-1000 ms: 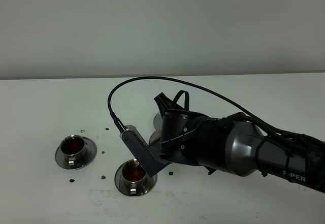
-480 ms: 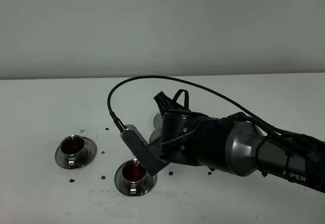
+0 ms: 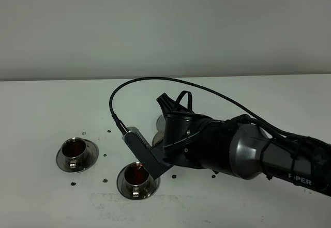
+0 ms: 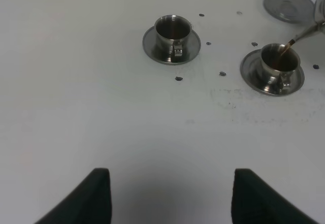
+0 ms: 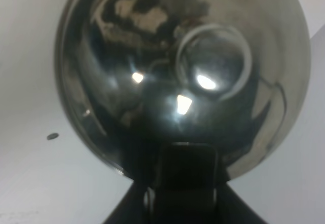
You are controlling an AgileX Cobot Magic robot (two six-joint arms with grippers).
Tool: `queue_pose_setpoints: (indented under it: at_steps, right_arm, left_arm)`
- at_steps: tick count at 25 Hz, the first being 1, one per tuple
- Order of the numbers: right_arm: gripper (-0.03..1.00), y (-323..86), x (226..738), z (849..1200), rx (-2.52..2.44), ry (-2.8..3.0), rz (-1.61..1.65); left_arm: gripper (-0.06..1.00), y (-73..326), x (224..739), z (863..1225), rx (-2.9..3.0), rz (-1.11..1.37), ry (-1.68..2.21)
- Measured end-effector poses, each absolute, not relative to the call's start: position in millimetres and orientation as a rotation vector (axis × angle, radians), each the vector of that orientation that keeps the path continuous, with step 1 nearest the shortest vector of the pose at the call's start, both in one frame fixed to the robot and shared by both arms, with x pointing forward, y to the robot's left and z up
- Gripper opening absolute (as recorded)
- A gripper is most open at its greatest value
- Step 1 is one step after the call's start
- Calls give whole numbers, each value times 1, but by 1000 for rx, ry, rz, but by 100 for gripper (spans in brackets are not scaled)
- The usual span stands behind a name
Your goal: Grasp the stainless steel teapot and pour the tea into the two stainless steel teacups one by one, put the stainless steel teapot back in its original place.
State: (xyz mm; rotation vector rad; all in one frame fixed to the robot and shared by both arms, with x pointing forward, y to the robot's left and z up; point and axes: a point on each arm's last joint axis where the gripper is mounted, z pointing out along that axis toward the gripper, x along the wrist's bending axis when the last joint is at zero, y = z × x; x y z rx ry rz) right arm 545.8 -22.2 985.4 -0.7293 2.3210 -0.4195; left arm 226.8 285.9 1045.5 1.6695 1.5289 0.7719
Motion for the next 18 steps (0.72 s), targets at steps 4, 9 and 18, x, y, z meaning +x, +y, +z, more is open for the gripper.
queue_pose_setpoints:
  at_steps: [4,9,18]
  right_arm:
    - [20,-22,546,985,-729,2322,-419]
    - [20,-22,544,984,-702,2352,-402]
    - [20,-23,541,981,-570,2427,-345]
  left_arm:
    - [57,286,227,1045,1669,772,1529]
    - [57,286,227,1045,1669,772,1529]
    - [57,286,227,1045,1669,772,1529]
